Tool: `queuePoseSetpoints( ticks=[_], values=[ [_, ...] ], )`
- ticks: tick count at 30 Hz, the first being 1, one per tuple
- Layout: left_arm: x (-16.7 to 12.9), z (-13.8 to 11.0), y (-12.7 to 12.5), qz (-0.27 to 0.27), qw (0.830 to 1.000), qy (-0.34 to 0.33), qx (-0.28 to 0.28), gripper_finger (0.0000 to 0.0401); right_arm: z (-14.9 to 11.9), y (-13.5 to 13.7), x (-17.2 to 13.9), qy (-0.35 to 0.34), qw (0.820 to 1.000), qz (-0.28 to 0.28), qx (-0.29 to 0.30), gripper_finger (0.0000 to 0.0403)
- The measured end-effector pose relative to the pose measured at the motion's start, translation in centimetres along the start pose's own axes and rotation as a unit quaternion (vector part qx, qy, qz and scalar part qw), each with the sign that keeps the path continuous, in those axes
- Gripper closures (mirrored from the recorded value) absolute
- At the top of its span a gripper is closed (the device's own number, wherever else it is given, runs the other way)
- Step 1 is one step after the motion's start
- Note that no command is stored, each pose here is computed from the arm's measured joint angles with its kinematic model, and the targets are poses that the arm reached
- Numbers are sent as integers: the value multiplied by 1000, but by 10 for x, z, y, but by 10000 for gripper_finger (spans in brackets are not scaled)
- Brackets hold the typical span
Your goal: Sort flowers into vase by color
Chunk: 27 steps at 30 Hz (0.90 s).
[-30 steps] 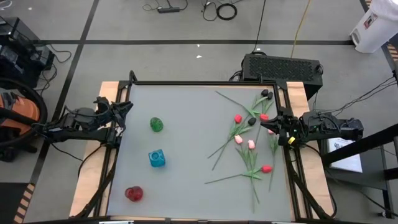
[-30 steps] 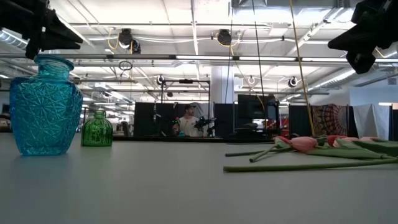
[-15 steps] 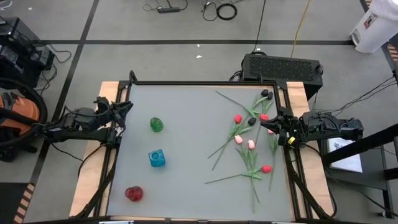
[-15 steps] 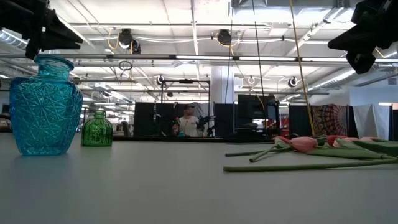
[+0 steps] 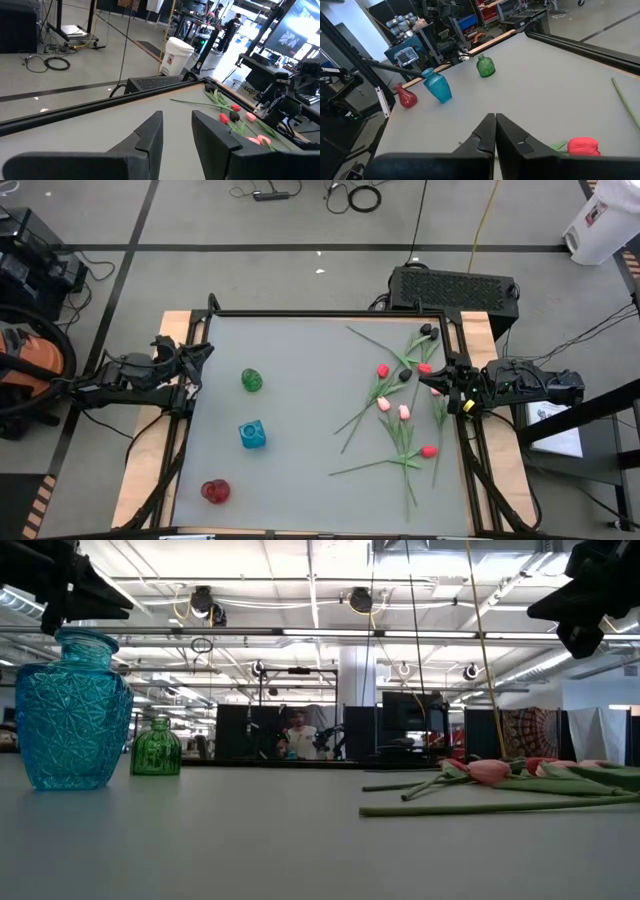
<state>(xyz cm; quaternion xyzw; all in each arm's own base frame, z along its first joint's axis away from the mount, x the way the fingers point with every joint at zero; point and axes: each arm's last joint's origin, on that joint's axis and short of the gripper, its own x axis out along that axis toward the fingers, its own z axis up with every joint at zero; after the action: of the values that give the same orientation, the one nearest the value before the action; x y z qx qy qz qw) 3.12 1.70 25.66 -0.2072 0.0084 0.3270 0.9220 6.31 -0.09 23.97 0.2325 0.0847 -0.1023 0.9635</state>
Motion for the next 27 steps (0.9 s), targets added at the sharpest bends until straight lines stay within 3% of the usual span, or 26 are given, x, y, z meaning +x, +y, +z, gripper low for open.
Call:
queuePoseSetpoints(
  ticks=[5,10,14,18,27],
  values=[
    [0,0,0,0,1000,0,0,292,0,0,0,0,999,0,48,399],
    [0,0,0,0,1000,0,0,292,1,0,0,-4,986,3,166,399],
    [0,0,0,0,1000,0,0,292,5,3,0,-21,956,18,292,399],
    [0,0,0,0,1000,0,0,292,8,4,0,-29,923,32,382,399],
    [0,0,0,0,1000,0,0,292,11,6,-1,-35,883,55,464,399]
  ],
)
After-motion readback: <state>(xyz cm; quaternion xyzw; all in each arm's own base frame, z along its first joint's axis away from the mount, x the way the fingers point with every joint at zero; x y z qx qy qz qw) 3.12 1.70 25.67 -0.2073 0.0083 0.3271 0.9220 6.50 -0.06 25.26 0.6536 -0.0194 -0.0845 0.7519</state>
